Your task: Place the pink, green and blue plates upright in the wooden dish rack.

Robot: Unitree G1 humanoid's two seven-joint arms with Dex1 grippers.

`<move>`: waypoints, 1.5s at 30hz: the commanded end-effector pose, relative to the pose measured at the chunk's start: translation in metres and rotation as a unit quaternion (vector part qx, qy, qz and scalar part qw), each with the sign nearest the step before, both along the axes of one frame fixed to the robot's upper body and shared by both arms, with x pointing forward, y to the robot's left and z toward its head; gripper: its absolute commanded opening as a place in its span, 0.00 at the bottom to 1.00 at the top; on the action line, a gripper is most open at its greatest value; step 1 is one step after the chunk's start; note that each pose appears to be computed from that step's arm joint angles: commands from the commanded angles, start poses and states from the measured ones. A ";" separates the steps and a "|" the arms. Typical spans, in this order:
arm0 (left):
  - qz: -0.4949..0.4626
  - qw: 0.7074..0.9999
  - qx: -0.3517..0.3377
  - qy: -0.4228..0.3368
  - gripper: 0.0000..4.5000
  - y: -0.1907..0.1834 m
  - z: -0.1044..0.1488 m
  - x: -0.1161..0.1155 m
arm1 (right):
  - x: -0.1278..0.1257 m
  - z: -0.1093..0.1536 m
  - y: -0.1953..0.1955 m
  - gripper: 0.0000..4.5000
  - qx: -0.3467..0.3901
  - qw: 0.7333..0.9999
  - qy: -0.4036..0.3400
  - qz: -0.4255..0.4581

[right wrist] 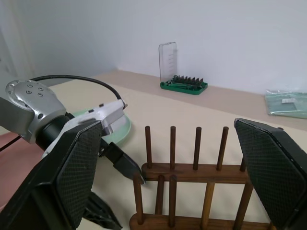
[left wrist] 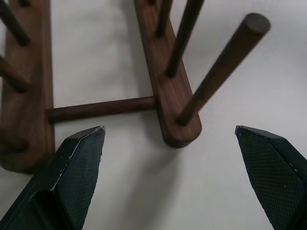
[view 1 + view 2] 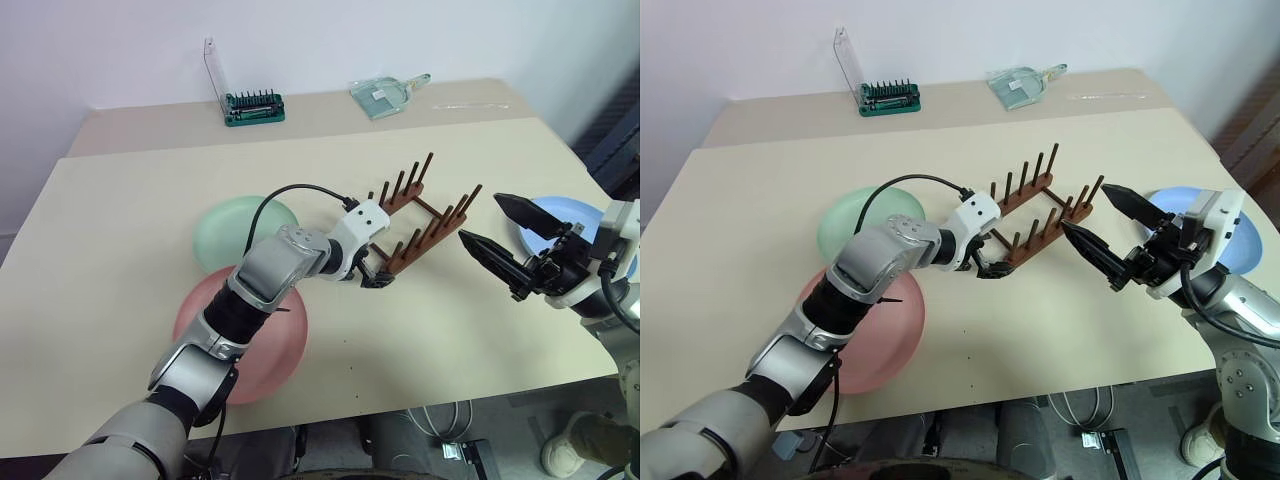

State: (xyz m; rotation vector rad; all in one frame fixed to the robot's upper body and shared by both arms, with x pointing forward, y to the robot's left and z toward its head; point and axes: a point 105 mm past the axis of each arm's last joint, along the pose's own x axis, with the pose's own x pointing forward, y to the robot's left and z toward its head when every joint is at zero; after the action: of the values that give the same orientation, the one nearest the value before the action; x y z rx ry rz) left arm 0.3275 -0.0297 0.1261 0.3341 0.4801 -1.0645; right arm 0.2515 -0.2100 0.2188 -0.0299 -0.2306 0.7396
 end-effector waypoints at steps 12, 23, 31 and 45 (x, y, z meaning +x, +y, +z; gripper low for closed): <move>0.022 1.000 -0.002 0.015 1.00 -0.025 -0.009 0.001 | -0.004 0.018 0.004 1.00 -0.011 0.999 -0.044 -0.004; 0.015 0.999 0.029 0.011 1.00 -0.036 -0.026 -0.001 | -0.012 0.007 -0.004 1.00 -0.041 0.999 -0.010 -0.019; 0.015 0.999 0.017 0.027 0.59 -0.040 -0.026 -0.002 | -0.039 -0.038 -0.054 1.00 -0.158 0.970 0.161 -0.084; 0.014 1.000 0.014 -0.002 0.17 -0.040 -0.016 0.005 | -0.048 -0.056 -0.068 1.00 -0.195 0.955 0.195 -0.106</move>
State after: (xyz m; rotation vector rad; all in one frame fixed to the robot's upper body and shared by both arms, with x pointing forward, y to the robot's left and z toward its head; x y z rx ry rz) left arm 0.3302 -0.0682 0.1033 0.3456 0.5172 -1.0246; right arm 0.2023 -0.2772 0.1543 -0.2525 0.3337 0.5579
